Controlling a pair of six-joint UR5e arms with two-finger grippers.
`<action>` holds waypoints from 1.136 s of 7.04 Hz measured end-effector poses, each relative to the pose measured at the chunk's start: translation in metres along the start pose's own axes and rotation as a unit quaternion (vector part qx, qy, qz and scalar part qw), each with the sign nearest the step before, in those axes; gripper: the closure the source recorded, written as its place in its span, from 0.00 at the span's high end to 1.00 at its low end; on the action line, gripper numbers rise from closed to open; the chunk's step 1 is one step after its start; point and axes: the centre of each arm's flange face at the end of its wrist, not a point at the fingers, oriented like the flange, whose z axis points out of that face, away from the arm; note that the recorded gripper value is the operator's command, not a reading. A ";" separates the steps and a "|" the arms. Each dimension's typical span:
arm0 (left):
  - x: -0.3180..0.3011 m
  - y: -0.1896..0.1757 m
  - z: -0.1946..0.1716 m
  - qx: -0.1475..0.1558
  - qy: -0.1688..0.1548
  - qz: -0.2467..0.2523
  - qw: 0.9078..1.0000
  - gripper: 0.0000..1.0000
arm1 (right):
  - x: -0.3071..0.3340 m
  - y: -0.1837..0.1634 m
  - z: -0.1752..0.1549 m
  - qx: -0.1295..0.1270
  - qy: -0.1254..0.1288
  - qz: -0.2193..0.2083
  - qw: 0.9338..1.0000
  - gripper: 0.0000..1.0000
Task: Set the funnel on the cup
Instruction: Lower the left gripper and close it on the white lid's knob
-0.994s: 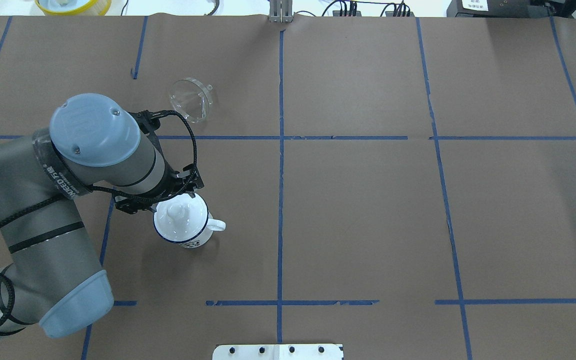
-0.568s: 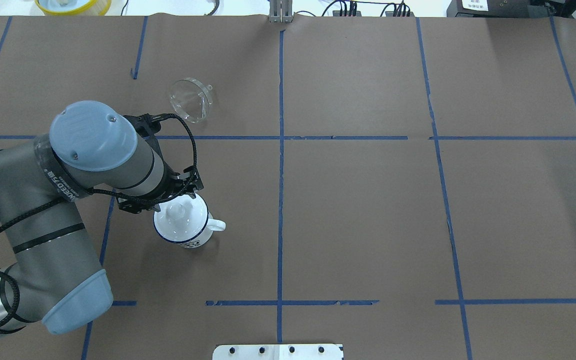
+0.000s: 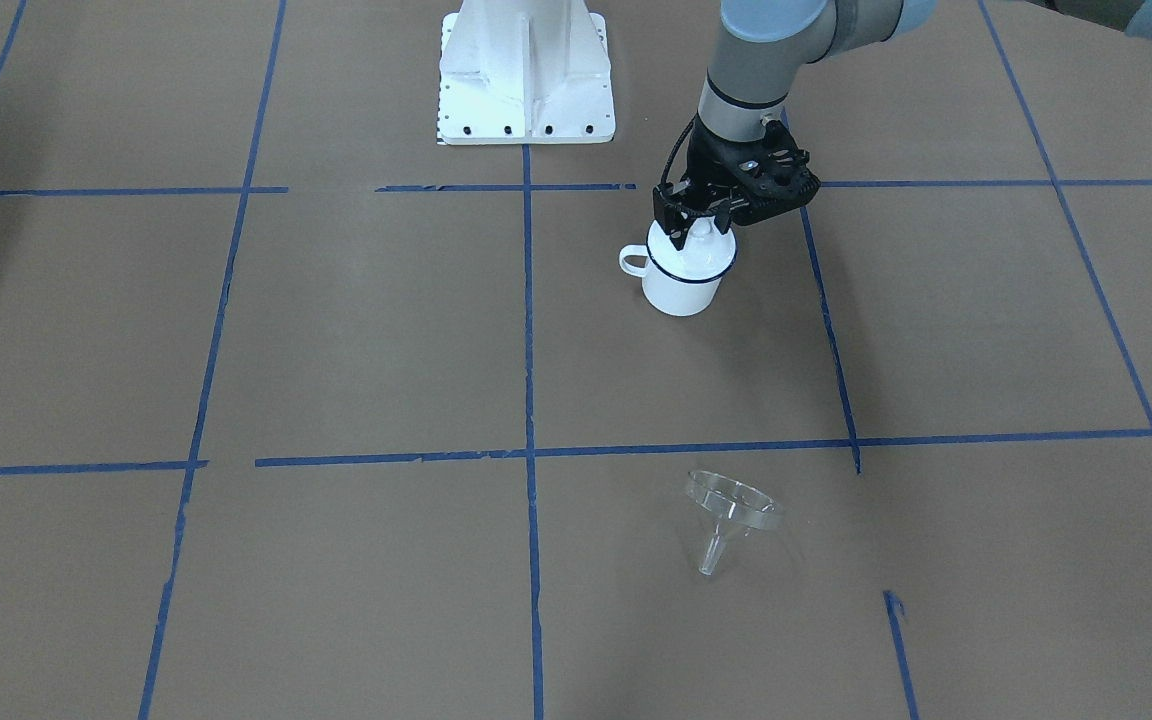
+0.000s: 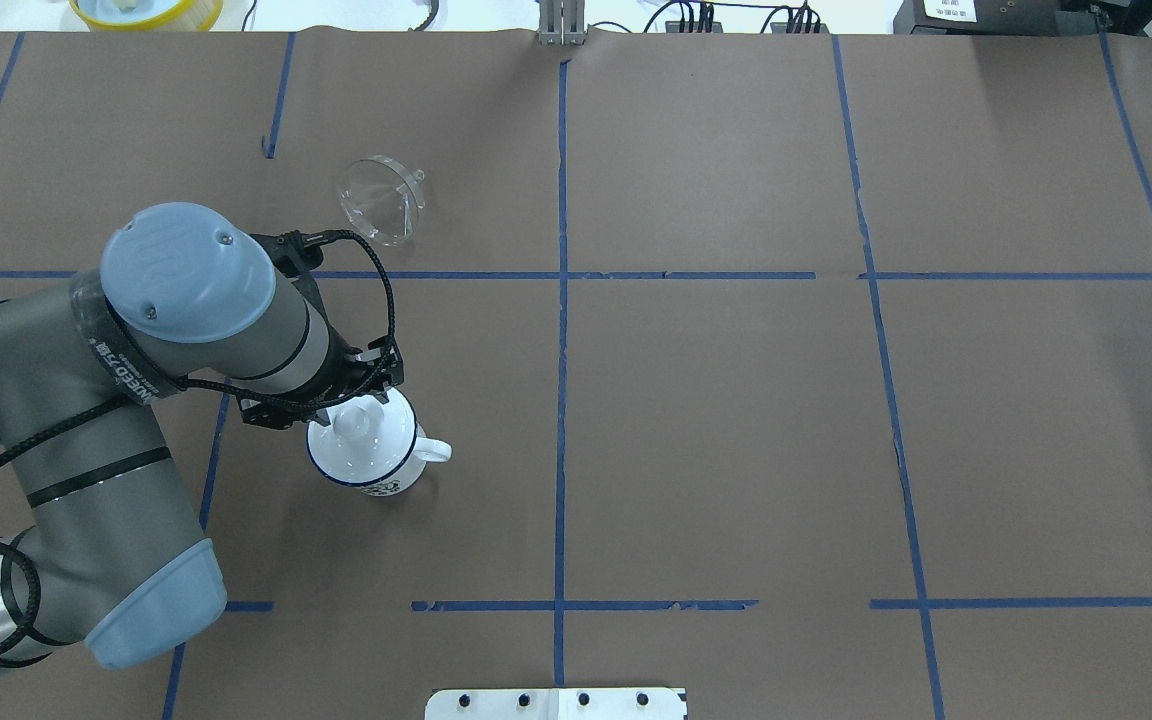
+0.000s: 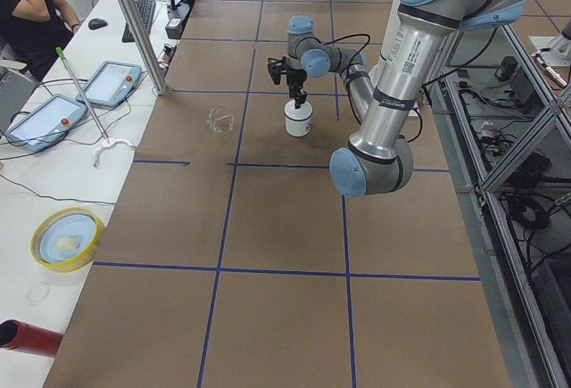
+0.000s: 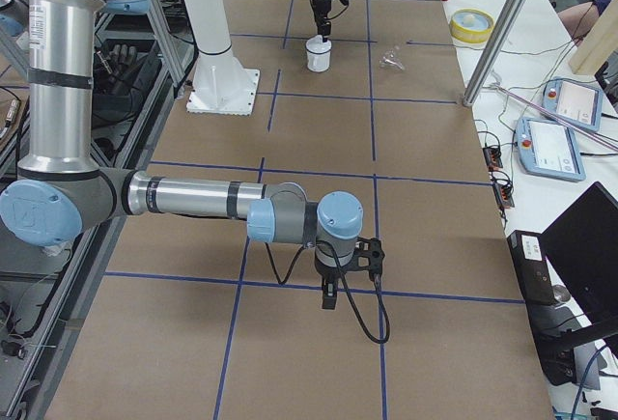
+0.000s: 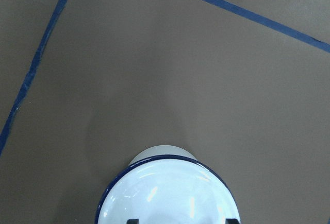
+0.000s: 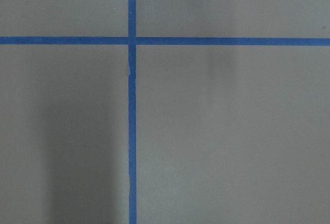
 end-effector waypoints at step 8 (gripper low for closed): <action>-0.001 0.008 0.001 -0.013 -0.002 -0.014 1.000 0.00 | 0.000 0.000 0.000 0.000 0.000 0.000 1.000 1.00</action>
